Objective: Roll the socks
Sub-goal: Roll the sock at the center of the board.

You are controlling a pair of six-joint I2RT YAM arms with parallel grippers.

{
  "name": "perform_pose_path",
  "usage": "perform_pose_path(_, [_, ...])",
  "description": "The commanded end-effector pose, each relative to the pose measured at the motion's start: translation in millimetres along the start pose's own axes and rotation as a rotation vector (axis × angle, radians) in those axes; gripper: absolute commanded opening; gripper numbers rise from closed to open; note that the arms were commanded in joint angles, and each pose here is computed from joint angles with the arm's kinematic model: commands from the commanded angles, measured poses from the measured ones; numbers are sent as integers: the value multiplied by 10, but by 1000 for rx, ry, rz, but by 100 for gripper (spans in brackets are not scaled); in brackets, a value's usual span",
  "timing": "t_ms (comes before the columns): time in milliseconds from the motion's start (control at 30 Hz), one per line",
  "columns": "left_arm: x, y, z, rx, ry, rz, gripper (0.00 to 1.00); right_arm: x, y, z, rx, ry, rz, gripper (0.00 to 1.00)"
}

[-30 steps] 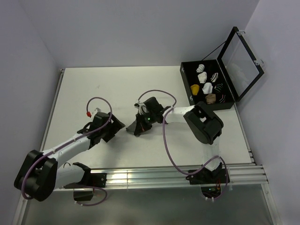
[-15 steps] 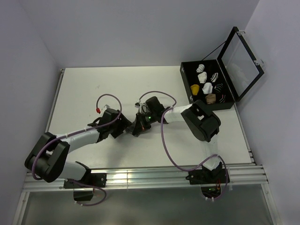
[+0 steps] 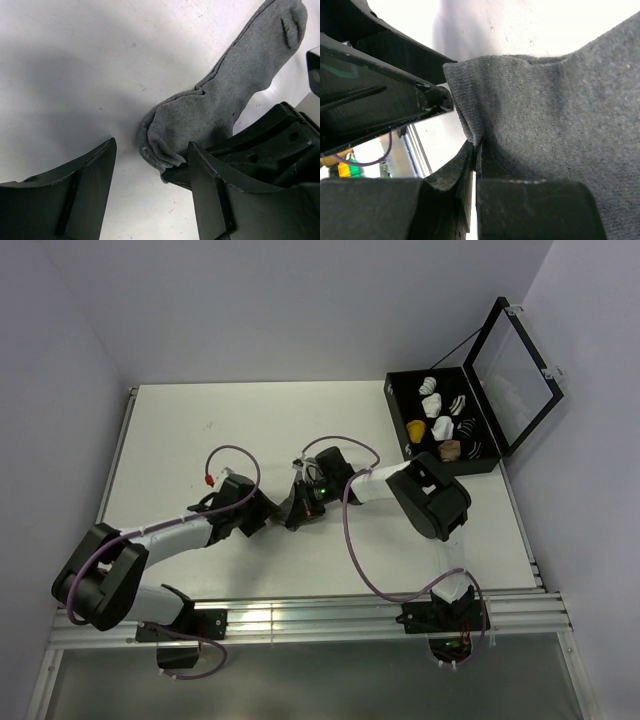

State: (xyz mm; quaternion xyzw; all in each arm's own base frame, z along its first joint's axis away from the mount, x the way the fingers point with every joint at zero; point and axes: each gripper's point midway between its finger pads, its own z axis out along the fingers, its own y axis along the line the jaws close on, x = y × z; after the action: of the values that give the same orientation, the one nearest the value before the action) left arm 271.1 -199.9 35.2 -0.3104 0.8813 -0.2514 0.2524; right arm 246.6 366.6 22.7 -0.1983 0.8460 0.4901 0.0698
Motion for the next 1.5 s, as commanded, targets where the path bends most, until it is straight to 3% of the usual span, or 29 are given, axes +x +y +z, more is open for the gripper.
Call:
perform_pose_path(0, [-33, -21, -83, 29, -30, -41, 64, 5, -49, 7, -37, -5, 41, 0])
perform_pose_path(367, [-110, -257, -100, 167, -71, -64, 57, 53, -119, 44, -54, 9, 86, 0])
perform_pose_path(667, [-69, -241, 26, 124, -42, -46, 50, 55, -158, 47, -38, 13, 86, 0])
perform_pose_path(733, [-59, -228, 41, 118, -39, -49, 42, 61, -167, 51, -36, 15, 88, 0])
perform_pose_path(833, [-59, -219, 39, 113, -39, -47, 22, 65, -175, 60, -38, 18, 92, 0])
perform_pose_path(1133, [-20, -183, 103, 61, -8, -24, 0, 48, -188, 32, -8, 10, 55, 1])
perform_pose_path(1267, [2, -139, 134, 9, 15, -13, 0, -50, -87, -79, 23, -51, -29, 11])
perform_pose_path(1400, [24, -104, 140, -36, 37, 13, 0, -138, 45, -208, 73, -134, -158, 32])
perform_pose_path(1467, [15, -120, 130, -49, 42, 26, 0, -153, 34, -247, 121, -169, -212, 38])
